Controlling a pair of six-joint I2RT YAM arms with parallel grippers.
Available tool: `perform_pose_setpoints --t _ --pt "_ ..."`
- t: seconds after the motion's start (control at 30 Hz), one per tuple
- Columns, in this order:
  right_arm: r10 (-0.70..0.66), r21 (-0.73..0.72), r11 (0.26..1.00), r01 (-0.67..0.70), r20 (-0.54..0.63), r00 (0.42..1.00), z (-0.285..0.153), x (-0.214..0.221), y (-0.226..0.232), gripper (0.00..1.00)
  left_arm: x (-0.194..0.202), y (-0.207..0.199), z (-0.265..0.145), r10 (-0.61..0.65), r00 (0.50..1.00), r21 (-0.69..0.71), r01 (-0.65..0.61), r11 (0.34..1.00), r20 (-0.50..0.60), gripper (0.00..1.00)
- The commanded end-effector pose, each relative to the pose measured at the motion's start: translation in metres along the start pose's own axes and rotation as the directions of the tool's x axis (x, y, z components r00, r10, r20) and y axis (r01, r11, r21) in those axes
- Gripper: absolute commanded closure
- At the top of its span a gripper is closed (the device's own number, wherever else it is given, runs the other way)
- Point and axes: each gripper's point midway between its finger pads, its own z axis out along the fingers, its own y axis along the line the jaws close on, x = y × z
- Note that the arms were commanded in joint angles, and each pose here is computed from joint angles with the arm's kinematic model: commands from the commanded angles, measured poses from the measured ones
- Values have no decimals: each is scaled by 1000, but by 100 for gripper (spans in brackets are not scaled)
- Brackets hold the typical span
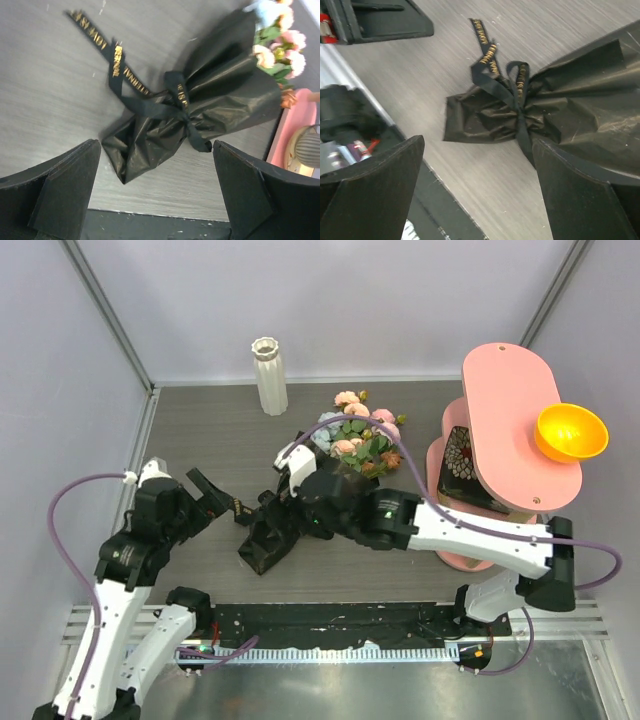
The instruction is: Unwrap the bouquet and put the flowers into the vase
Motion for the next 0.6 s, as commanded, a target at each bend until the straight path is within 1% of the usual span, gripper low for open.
perform_pose_setpoints --t 0.0,0.03,0.07,0.1,0.13,0.17,0.2,0.23,0.3,0.33,0.37,0.4,0.47,0.57 --pt "-105 164 982 94 57 993 19 3 -30 7 30 15 33 -229 969 -157 212 964 -94 0" --pt "-123 183 977 112 49 991 22 9 -34 12 46 12 41 -293 943 -172 266 948 -157 0" --pt "-145 225 965 137 22 989 28 22 -44 16 50 6 49 -336 925 -166 309 937 -176 1" --pt "-163 230 960 157 7 987 30 27 -46 19 57 7 56 -376 905 -197 338 920 -200 3" --pt "-176 231 957 173 -10 984 33 32 -47 21 65 9 63 -455 866 -234 408 882 -205 5" --pt "-186 229 955 190 -37 982 38 44 -49 22 62 9 68 -491 852 -234 447 863 -184 9" --pt "-184 207 960 189 -42 982 40 48 -45 23 62 11 71 -524 835 -244 479 843 -170 10" --pt "-183 191 963 188 -44 982 41 51 -43 24 66 16 76 -592 793 -266 545 795 -143 11" --pt "-177 142 973 181 -45 983 42 59 -37 26 61 19 86 -664 741 -251 627 737 -98 16" --pt "-176 130 975 182 -55 983 44 68 -37 27 71 32 92 -699 711 -283 656 700 -80 19" --pt "-173 121 977 178 -51 984 44 70 -36 27 70 29 97 -761 644 -270 720 639 -82 26" --pt "-167 100 980 170 -36 985 43 69 -32 28 70 32 101 -780 621 -266 742 615 -74 29" --pt "-168 87 981 171 -38 985 43 76 -32 29 66 43 112 -810 586 -242 782 575 -31 31" --pt "-166 63 984 169 -45 985 42 84 -30 29 60 52 122 -813 582 -212 795 568 6 29"
